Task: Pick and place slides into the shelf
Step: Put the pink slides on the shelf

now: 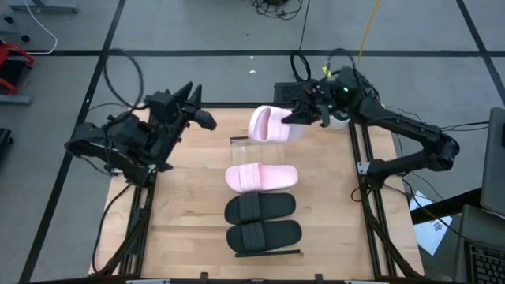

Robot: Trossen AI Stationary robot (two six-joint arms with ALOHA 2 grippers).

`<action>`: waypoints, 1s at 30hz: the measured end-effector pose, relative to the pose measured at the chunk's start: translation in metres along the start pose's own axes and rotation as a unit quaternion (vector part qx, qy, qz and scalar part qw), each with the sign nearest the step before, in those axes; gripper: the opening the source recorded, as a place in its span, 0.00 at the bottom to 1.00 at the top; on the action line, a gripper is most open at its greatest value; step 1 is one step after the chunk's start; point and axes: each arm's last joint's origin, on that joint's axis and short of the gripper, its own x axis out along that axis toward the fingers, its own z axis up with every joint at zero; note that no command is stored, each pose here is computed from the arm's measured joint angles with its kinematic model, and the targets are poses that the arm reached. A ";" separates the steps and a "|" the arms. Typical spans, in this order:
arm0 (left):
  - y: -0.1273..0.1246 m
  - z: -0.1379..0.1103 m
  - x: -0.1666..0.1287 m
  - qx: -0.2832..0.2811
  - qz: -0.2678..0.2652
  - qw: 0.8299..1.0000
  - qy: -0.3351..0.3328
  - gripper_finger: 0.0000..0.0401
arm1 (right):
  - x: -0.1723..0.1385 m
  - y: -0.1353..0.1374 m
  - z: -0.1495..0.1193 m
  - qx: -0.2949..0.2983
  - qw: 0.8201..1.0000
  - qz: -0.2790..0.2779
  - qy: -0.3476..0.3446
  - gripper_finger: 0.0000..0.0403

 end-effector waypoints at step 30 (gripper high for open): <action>-0.001 -0.001 -0.013 0.063 0.007 0.998 0.025 0.30 | 0.034 -0.068 -0.016 0.211 0.966 -0.102 0.107 0.00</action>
